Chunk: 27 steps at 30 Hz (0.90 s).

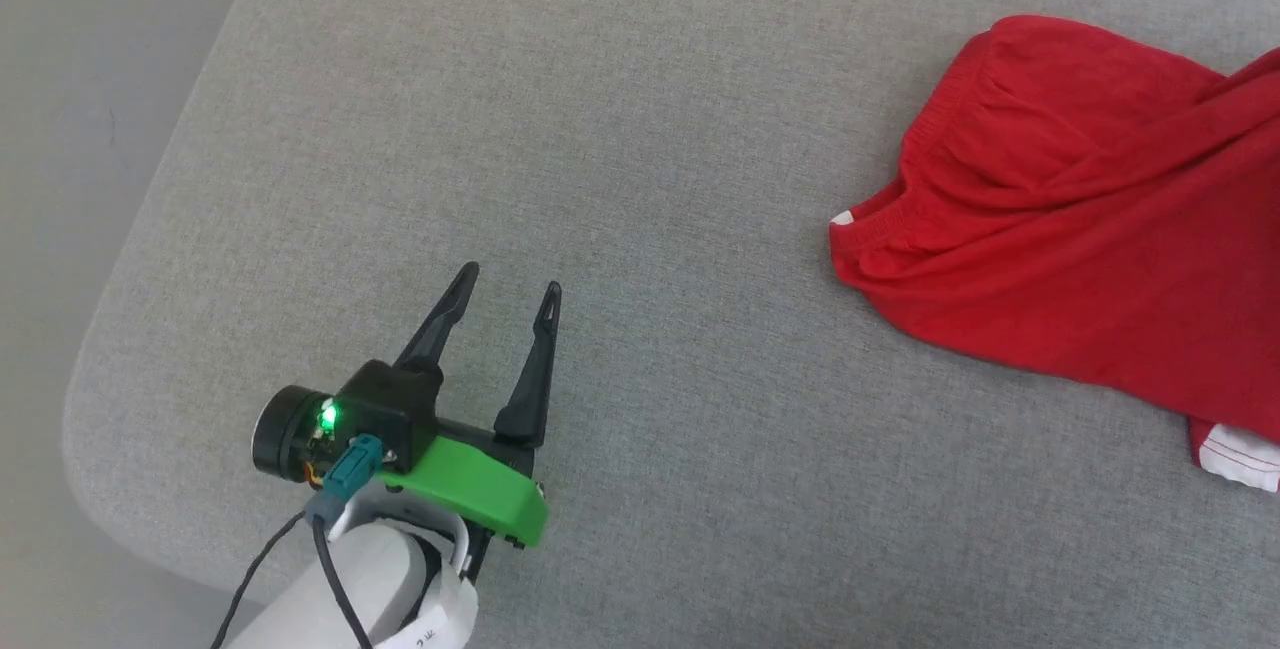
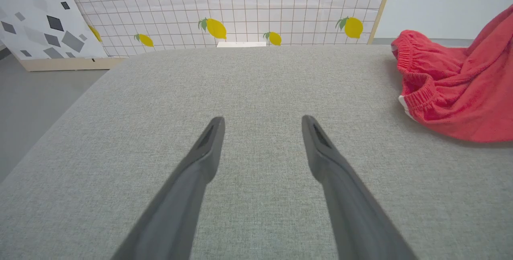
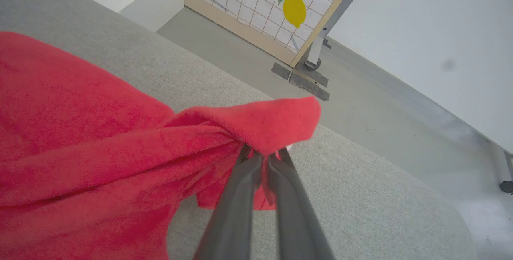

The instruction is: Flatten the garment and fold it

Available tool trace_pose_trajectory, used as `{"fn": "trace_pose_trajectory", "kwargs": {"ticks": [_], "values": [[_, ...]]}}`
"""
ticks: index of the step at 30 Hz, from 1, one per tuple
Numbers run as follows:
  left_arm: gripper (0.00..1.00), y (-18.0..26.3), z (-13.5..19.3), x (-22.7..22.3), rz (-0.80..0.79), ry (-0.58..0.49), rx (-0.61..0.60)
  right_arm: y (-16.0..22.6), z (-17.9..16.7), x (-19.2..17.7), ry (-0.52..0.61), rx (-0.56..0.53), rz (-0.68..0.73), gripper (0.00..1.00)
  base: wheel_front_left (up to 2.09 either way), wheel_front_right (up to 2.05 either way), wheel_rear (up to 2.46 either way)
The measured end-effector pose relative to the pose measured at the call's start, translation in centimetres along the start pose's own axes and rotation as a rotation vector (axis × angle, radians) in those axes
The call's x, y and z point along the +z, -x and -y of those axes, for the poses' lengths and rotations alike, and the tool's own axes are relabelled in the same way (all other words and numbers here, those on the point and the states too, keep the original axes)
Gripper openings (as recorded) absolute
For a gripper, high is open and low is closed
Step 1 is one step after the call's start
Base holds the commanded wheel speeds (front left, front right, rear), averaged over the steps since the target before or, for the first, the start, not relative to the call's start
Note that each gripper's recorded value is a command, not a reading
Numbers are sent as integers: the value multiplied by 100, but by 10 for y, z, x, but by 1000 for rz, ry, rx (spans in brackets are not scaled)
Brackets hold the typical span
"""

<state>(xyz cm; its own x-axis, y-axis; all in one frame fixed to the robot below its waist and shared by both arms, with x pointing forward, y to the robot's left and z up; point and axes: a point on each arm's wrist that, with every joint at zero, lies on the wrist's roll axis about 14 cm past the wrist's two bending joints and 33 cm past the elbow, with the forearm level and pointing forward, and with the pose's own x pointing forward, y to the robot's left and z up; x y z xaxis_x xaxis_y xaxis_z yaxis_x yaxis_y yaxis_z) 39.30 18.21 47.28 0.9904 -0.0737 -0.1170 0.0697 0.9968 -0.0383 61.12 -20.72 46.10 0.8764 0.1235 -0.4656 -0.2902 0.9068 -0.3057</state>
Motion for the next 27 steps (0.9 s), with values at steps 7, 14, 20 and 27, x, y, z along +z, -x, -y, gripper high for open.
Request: {"fn": "trace_pose_trajectory", "kwargs": {"ticks": [7, 14, 20, 27], "values": [[100, -1, 3, 6, 25, 4, -9, 2, -26, -9, -38, 60, -5, 100, 0, 0, 0], [100, -4, 9, 24, 77, 15, -31, 33, -37, 27, -135, 109, 186, 100, 0, 0, 0], [100, -8, 18, 40, 109, 41, -60, 80, -46, 43, -223, 144, 356, 100, 0, 0, 0], [100, -14, 36, 53, 133, 63, -124, 136, -38, 34, -349, 78, 500, 100, 0, 0, 0]]}}
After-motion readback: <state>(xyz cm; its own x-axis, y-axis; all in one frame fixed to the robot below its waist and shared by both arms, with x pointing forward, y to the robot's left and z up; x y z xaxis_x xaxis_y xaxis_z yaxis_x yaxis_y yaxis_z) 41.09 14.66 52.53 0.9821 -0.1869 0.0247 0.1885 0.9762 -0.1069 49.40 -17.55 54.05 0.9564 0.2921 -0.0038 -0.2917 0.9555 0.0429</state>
